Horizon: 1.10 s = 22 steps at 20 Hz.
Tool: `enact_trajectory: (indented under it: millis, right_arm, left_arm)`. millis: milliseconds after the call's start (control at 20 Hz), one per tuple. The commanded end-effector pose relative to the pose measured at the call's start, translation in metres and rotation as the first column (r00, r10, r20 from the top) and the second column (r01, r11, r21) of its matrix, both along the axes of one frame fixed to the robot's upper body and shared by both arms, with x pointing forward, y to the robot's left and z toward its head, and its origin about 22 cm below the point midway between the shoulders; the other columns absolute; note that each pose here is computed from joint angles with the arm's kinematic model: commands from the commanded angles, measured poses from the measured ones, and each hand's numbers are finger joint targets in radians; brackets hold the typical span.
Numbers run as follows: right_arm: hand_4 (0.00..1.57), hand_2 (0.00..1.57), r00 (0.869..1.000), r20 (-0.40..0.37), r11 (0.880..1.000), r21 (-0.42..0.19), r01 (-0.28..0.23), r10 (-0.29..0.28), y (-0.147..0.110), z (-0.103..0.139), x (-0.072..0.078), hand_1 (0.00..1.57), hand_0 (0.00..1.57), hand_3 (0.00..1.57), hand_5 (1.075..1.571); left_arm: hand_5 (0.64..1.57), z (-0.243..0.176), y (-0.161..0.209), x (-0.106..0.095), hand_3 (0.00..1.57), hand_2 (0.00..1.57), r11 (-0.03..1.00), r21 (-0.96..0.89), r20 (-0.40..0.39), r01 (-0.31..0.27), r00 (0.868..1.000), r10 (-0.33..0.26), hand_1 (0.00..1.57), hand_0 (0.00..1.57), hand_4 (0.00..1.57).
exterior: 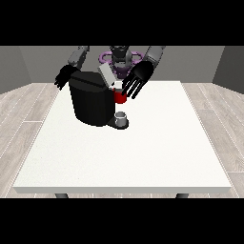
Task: Insert the coffee pod into the coffee machine and close the lid
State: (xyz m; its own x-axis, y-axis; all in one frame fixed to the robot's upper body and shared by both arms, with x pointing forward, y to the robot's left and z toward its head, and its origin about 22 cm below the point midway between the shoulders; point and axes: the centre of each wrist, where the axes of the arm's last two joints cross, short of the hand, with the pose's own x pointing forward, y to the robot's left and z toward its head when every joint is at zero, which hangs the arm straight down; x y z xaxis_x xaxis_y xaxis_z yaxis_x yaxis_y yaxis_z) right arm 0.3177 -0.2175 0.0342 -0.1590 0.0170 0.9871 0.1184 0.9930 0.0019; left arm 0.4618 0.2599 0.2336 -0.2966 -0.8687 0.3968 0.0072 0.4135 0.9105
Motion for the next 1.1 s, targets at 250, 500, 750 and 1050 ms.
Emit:
enact_trajectory:
  millis: [250, 500, 750, 1050]
  right_arm:
    - [0.42, 0.00, 0.998, -0.038, 0.999, -0.010, 0.049, -0.049, -0.016, -0.026, -0.007, 0.00, 0.00, 0.00, 1.571]
    - [0.43, 0.00, 0.997, -0.073, 1.000, 0.029, 0.012, -0.010, -0.003, -0.035, -0.028, 0.00, 0.00, 0.00, 1.571]
    - [0.43, 0.00, 0.995, -0.084, 0.996, 0.055, 0.064, -0.059, -0.027, -0.036, -0.023, 0.00, 0.00, 0.00, 1.571]
    - [0.45, 0.00, 0.989, -0.127, 0.996, 0.043, 0.082, -0.076, -0.029, -0.061, -0.048, 0.00, 0.00, 0.00, 1.571]
  left_arm:
    - [1.571, -0.021, -0.014, -0.001, 0.00, 0.00, 0.998, 0.007, -0.054, 0.068, 0.996, -0.067, 0.00, 0.00, 0.00]
    - [1.571, -0.039, 0.017, -0.006, 0.00, 0.00, 1.000, 0.019, -0.104, 0.002, 0.995, 0.000, 0.00, 0.00, 0.00]
    - [1.571, -0.066, 0.001, -0.009, 0.00, 0.00, 0.996, -0.077, -0.137, 0.044, 0.989, -0.054, 0.00, 0.00, 0.00]
    - [1.571, -0.119, -0.010, -0.018, 0.00, 0.00, 0.878, -0.477, -0.186, -0.021, 0.979, -0.078, 0.00, 0.00, 0.08]
